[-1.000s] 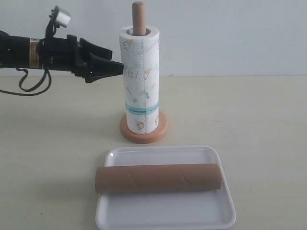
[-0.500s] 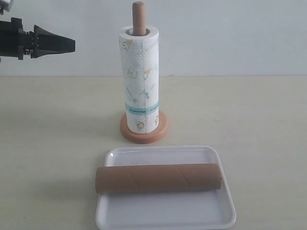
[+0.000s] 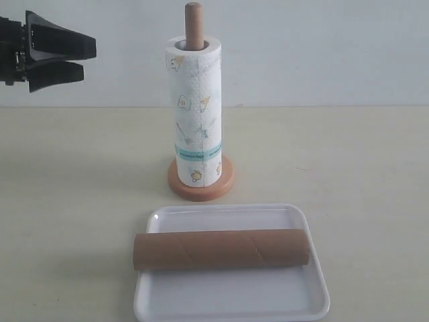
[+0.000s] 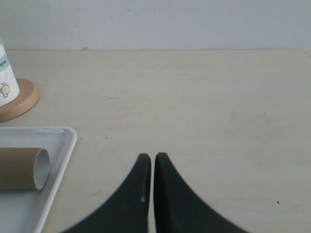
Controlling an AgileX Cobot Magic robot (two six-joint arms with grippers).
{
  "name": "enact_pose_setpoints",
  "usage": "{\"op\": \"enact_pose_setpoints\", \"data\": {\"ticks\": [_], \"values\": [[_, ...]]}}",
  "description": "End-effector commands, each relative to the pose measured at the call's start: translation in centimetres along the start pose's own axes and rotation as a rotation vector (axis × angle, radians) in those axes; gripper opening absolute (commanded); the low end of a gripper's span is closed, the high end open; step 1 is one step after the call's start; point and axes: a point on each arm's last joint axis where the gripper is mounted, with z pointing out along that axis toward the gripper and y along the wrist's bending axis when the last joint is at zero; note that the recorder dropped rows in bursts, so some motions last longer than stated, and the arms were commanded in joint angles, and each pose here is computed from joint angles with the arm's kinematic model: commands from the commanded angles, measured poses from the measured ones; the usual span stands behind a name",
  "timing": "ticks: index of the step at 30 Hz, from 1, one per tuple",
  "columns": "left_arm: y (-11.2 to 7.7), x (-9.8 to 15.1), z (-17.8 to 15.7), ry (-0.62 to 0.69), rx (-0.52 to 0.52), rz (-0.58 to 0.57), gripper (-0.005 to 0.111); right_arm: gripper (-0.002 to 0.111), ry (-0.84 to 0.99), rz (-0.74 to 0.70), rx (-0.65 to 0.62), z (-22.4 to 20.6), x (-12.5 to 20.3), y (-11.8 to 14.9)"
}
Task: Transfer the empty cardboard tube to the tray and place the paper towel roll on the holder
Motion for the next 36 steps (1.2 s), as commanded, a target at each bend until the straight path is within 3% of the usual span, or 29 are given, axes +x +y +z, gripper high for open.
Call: {"op": "enact_pose_setpoints", "data": {"ticks": [1,8,19,27,33,35,36], "values": [[-1.9,2.8,-0.6,-0.023,0.018,-0.016,0.107,0.003,-0.011,-0.009,0.005,0.0,-0.1,0.0],[-5.1,6.9,-1.7,-0.091,0.028,-0.093,0.107,0.003,-0.011,-0.009,0.005,0.0,-0.1,0.0],[-10.9,12.3,-3.8,-0.109,0.028,-0.011,0.107,0.003,-0.011,-0.009,0.005,0.0,-0.1,0.0],[-14.2,14.3,-5.1,-0.149,0.031,0.095,0.107,0.003,-0.011,-0.009,0.005,0.0,-0.1,0.0],[-15.3,14.4,-5.5,-0.163,0.031,0.154,0.106,0.003,-0.011,-0.009,0.005,0.0,-0.1,0.0],[-15.3,14.4,-5.5,-0.164,0.03,0.171,0.086,0.003,-0.011,-0.009,0.005,0.0,-0.1,0.0],[-15.3,14.4,-5.5,-0.164,0.026,0.223,0.06,0.003,-0.011,-0.009,0.005,0.0,-0.1,0.0]]}}
